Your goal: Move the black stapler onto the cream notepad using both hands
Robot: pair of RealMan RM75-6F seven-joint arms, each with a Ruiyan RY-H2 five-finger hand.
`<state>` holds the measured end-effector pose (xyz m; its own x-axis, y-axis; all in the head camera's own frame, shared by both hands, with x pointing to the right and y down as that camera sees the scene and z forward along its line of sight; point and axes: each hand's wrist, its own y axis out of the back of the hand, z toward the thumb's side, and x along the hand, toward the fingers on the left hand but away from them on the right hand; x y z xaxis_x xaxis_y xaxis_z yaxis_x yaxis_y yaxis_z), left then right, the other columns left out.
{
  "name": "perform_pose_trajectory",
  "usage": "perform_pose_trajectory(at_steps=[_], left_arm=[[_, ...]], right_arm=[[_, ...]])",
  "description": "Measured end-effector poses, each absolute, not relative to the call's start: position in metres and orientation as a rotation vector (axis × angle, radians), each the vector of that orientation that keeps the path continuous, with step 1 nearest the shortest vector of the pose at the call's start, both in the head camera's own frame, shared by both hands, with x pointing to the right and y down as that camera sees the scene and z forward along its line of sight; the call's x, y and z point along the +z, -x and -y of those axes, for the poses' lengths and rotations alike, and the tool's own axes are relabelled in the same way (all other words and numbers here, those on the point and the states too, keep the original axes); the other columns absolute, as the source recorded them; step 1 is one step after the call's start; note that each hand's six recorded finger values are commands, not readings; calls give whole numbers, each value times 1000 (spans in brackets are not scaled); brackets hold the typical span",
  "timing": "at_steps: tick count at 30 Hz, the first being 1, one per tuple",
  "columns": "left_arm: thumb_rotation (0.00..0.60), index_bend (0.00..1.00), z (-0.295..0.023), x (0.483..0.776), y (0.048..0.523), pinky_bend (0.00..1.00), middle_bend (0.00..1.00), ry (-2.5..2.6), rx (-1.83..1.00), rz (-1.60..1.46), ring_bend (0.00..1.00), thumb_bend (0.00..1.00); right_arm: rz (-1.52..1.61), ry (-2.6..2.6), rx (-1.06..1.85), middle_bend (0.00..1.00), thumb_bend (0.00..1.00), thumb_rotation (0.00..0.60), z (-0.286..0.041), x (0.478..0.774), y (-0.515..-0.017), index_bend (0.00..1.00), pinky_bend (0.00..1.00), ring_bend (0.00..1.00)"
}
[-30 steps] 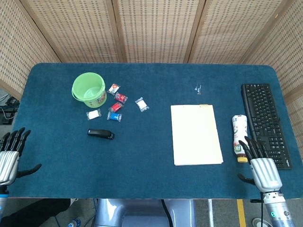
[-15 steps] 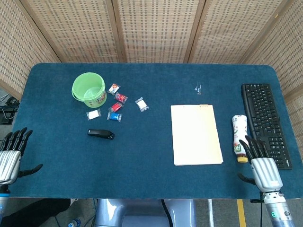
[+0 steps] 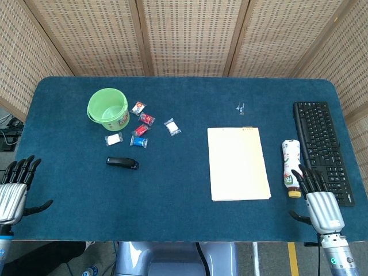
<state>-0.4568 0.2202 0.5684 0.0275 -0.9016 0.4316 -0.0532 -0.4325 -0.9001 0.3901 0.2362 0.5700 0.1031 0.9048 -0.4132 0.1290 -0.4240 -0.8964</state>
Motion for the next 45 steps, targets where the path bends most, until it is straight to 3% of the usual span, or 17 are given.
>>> perform_pose_trajectory(at_steps=[7,13,20,31,45], left_arm=[[600,0,-210,570,453,15,0,1612,-1453,-1034,0,158],[600,0,-189,584,445,133,0,1625,-1448,-981,0,166],[600,106,-158,595,434,211,8,1636,-1441,-943,79,213],[600,222,-105,636,400,240,127,1702,-1491,-769,149,251],[600,300,-100,680,356,262,186,1739,-1541,-629,186,273]], right_arm=[[1032,1685,1398,0,65,600,-237,572,-391,39,56,0],[1036,1687,1397,0,65,600,-236,571,-392,54,57,0],[1046,1684,1395,0,65,600,-235,571,-392,71,56,0],[1044,1691,1402,0,65,600,-236,575,-393,74,57,0],[1073,1704,1400,0,64,600,-233,573,-397,73,57,0]])
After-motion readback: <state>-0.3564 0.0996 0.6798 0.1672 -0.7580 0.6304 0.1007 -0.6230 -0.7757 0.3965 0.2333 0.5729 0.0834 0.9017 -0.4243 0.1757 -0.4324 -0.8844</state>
